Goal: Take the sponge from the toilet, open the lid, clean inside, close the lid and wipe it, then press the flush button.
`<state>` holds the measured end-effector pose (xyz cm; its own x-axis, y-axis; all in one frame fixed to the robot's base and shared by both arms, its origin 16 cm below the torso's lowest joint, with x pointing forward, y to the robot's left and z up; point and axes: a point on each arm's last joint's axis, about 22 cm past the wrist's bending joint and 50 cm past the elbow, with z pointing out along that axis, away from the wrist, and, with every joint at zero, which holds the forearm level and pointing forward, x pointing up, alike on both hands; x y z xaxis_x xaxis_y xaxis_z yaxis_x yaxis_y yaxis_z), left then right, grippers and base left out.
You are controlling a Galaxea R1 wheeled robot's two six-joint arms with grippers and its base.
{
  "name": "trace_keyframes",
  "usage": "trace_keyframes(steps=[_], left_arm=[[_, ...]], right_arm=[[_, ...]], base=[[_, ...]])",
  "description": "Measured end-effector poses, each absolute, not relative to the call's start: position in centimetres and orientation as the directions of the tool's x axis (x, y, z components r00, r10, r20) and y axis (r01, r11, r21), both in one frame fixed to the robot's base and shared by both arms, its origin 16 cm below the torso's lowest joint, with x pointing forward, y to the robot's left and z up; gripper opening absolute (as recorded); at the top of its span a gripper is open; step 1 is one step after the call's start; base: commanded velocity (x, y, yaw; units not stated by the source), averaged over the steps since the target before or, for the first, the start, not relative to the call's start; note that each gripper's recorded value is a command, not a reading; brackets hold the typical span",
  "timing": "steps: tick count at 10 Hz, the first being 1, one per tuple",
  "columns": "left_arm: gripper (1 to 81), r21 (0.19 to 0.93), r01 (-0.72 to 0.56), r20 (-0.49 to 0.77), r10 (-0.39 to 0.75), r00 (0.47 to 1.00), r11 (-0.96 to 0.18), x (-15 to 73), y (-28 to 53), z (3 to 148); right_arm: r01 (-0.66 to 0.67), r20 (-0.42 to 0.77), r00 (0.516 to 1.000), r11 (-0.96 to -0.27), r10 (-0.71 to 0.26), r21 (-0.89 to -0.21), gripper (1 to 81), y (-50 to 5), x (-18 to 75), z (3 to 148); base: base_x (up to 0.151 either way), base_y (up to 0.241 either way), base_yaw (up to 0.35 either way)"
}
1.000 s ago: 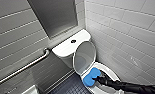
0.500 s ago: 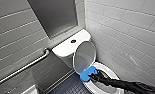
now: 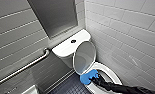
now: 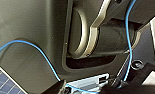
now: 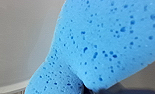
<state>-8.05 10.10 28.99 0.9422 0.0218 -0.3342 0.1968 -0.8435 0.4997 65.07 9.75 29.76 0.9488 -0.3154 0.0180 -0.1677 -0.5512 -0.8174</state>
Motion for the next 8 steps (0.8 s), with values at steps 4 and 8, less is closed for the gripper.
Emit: trace_keyframes(steps=[4,8], left_arm=[[81.1,0.500,0.196,-0.334,0.021,0.942,-0.843,-8.0,10.1,29.0],[81.1,0.500,0.196,-0.334,0.021,0.942,-0.843,-8.0,10.1,29.0]], right_arm=[[-0.203,-0.079,0.966,-0.529,-0.248,-0.824,1.0,6.1,58.7,30.3],[-0.245,-0.102,0.956,-0.557,-0.274,-0.793,1.0,-2.3,56.2,29.7]], base=[[0.000,0.000,0.000],[0.000,0.000,0.000]])
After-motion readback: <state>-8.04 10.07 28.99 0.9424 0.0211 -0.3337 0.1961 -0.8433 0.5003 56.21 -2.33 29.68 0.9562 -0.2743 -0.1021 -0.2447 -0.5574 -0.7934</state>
